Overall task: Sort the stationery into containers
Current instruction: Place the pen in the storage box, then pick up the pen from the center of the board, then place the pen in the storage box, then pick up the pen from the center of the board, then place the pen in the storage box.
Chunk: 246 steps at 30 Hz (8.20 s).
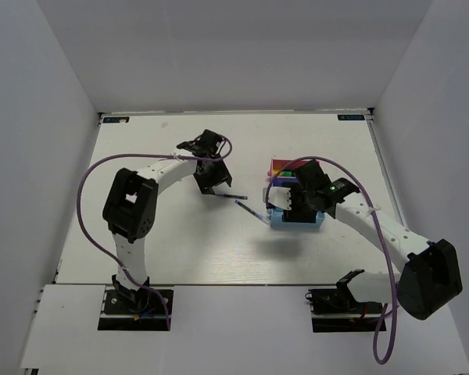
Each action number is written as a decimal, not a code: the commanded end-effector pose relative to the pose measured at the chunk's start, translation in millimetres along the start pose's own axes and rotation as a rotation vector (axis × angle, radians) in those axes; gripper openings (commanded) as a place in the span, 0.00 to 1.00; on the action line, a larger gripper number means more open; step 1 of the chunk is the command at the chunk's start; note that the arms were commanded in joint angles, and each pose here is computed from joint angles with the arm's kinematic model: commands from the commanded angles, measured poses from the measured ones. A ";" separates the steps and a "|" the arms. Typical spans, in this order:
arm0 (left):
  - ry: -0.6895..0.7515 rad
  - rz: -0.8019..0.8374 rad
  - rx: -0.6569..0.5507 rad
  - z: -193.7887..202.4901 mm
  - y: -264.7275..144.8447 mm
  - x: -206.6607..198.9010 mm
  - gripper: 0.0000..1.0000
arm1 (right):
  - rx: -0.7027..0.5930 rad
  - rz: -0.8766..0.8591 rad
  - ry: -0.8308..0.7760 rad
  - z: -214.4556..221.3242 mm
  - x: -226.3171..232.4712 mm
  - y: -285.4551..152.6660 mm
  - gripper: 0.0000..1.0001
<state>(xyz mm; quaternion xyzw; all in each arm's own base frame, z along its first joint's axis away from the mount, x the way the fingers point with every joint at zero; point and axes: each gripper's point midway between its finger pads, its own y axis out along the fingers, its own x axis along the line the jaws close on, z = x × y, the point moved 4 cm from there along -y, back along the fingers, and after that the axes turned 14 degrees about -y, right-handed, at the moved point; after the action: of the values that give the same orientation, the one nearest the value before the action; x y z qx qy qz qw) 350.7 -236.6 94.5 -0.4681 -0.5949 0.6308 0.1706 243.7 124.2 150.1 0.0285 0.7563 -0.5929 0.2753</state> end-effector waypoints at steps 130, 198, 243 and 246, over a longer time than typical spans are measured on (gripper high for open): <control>1.292 0.854 -0.072 141.2 -94.8 -161.6 0.04 | -0.663 0.121 0.501 -51.6 40.3 -89.4 0.00; 0.344 0.302 -0.406 27.1 -154.8 197.7 1.00 | -0.172 -0.511 0.494 -171.8 6.3 79.5 0.00; 0.352 0.305 -0.393 27.5 -153.1 196.8 1.00 | -0.255 -0.094 0.119 -3.7 -21.7 5.2 0.91; 0.354 0.304 -0.386 28.4 -151.8 196.9 1.00 | -0.289 -0.069 0.164 -7.9 -26.8 -5.2 0.91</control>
<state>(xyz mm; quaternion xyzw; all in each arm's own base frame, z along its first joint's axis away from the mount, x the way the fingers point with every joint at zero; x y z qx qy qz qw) 174.5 -66.1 151.7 -0.6747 -0.5878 0.4380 0.0856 257.4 132.5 143.4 -0.0160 0.8382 -0.5101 0.1925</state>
